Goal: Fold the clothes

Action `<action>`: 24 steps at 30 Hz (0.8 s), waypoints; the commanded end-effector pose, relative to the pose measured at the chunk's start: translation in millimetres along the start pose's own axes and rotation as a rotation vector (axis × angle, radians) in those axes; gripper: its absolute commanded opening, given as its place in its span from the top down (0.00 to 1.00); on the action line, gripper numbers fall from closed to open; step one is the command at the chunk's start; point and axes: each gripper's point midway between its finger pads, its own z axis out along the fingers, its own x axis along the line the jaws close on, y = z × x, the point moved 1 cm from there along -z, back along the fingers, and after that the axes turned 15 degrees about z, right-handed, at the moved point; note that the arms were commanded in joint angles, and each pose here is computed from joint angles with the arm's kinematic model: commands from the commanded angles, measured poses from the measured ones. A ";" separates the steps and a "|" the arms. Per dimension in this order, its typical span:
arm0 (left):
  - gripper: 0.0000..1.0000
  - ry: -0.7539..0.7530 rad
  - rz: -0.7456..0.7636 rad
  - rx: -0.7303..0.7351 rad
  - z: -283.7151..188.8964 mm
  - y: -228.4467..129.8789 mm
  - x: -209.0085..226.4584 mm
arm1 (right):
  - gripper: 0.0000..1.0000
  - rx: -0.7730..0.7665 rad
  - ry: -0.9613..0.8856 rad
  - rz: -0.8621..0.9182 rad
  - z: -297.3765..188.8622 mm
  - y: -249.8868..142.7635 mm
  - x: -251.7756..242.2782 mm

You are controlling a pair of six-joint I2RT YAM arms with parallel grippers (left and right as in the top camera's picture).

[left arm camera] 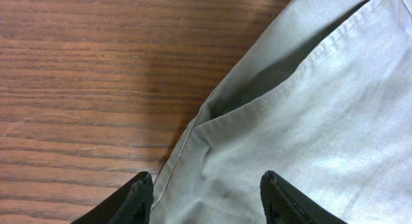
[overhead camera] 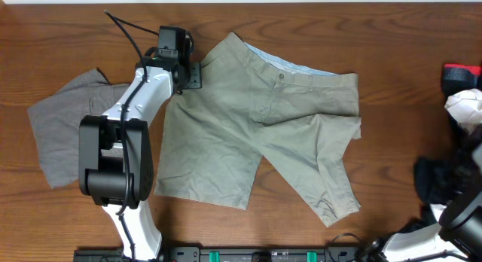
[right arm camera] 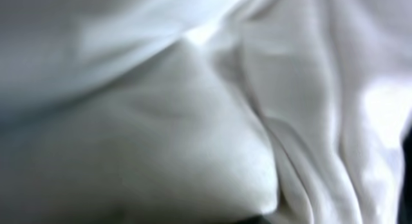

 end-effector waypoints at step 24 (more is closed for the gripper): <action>0.36 -0.065 -0.004 -0.045 -38.5 10.5 -10.3 | 0.40 0.216 1.080 -0.558 -196.8 1.5 142.0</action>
